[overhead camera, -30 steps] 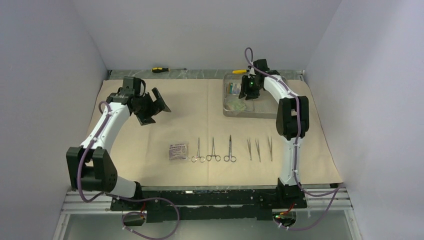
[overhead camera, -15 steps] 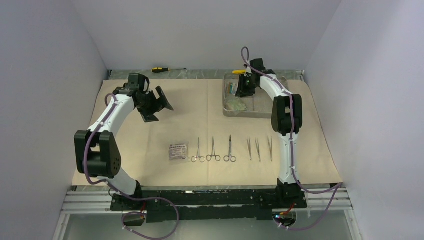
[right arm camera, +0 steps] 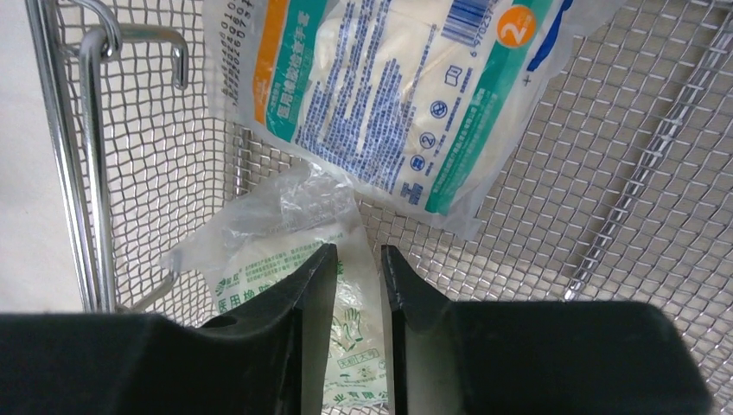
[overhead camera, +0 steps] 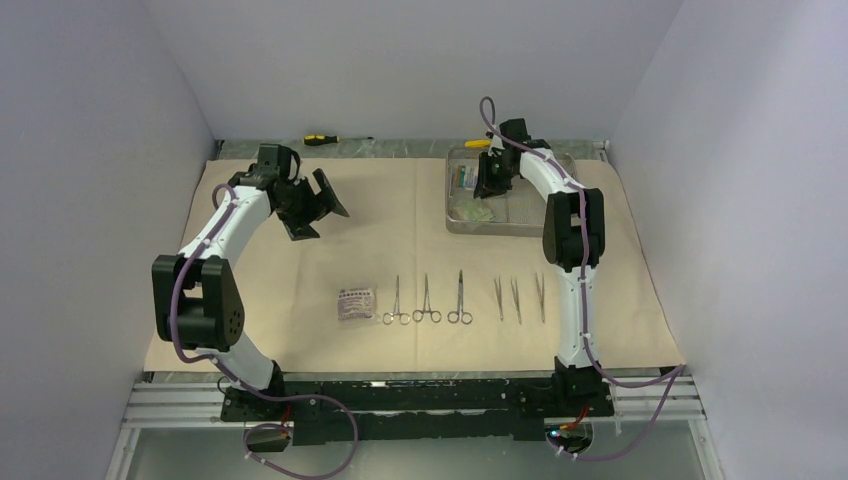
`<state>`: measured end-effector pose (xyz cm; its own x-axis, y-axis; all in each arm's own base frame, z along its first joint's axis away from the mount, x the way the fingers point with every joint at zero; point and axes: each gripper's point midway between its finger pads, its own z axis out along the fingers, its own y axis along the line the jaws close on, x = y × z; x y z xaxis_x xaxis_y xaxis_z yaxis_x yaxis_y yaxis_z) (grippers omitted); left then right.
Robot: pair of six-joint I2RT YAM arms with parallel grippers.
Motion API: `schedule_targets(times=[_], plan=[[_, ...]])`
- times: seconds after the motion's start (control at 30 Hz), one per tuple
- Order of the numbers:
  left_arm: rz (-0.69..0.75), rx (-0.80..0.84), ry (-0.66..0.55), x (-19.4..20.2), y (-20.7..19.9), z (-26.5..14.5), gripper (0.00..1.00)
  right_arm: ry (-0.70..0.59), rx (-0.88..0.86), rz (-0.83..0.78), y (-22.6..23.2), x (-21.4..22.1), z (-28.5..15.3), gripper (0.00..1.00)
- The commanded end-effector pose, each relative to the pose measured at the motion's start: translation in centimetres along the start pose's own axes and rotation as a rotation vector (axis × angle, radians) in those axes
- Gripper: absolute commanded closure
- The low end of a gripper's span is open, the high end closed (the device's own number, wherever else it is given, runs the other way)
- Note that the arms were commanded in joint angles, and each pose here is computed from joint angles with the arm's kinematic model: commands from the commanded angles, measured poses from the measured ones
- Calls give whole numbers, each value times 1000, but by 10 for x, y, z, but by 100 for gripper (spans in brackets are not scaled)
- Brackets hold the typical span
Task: Open and lay out the surgical kit
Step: Pick up the medical item from the container.
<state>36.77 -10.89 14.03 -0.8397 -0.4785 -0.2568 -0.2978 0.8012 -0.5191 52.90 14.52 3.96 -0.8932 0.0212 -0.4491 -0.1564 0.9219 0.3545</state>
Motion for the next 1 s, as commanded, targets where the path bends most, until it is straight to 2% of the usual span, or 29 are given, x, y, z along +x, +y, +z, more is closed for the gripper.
schedule_targets(times=[0.0,0.1,0.23,0.27,0.5,0.63,0.8,0.97], plan=[[28,47,-59,-11,-15,-15,7,-1,-15,-31,6,-4,-10,70],[26,49,-60,-10,-15,-16,7,14,-42,-29,12,2,-13,74],[25,52,-56,-9,-16,-16,7,-35,-46,-14,20,-5,-29,98],[26,54,-57,-10,-17,-18,7,-58,-32,-12,20,-10,-36,100],[40,62,-76,-11,-20,-26,6,-302,123,28,17,-57,-106,100],[51,48,-99,-12,-19,-33,7,-427,117,43,31,-79,-149,100],[45,-2,-159,-15,-12,-49,7,-509,-9,106,64,-90,-183,100],[14,-80,-263,-13,3,-82,6,-542,-167,160,119,-79,-204,100]])
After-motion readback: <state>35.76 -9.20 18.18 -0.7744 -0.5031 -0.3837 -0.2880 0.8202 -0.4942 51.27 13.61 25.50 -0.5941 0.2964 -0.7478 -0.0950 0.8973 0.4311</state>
